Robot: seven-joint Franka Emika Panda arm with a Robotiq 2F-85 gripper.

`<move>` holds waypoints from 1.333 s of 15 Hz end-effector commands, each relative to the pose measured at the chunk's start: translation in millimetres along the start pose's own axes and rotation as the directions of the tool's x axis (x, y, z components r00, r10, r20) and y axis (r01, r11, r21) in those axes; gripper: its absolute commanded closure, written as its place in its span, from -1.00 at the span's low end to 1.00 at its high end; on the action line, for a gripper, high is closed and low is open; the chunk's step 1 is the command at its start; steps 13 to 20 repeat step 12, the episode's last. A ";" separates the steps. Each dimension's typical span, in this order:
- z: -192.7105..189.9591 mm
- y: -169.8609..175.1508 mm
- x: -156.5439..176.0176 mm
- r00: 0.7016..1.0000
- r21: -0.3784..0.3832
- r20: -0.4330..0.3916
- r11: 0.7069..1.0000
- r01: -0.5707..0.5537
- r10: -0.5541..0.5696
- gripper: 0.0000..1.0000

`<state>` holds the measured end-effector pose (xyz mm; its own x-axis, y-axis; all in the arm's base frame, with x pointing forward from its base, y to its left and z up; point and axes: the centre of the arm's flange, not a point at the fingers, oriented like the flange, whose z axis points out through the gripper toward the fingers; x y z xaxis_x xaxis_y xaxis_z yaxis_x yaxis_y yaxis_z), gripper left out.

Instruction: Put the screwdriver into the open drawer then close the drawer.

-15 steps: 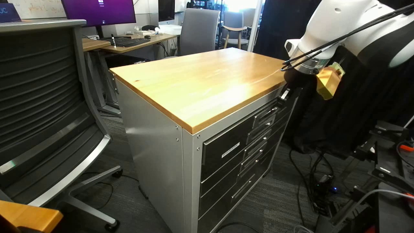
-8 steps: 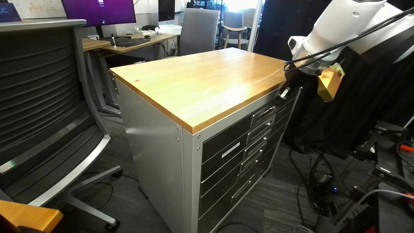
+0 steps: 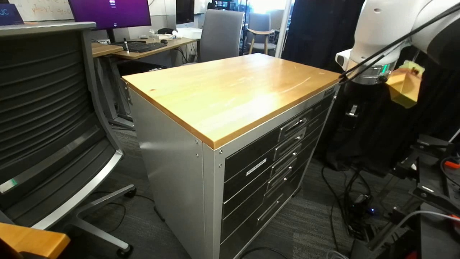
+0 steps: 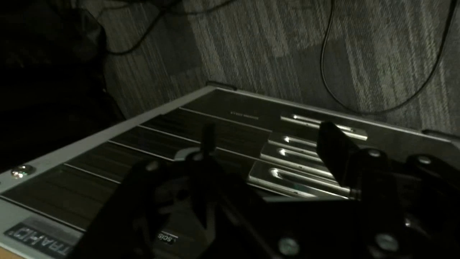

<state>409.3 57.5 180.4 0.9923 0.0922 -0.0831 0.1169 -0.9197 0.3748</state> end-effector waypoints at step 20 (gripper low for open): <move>-180.9 38.6 13.0 0.969 0.212 0.207 0.973 0.093 -0.138 -1.00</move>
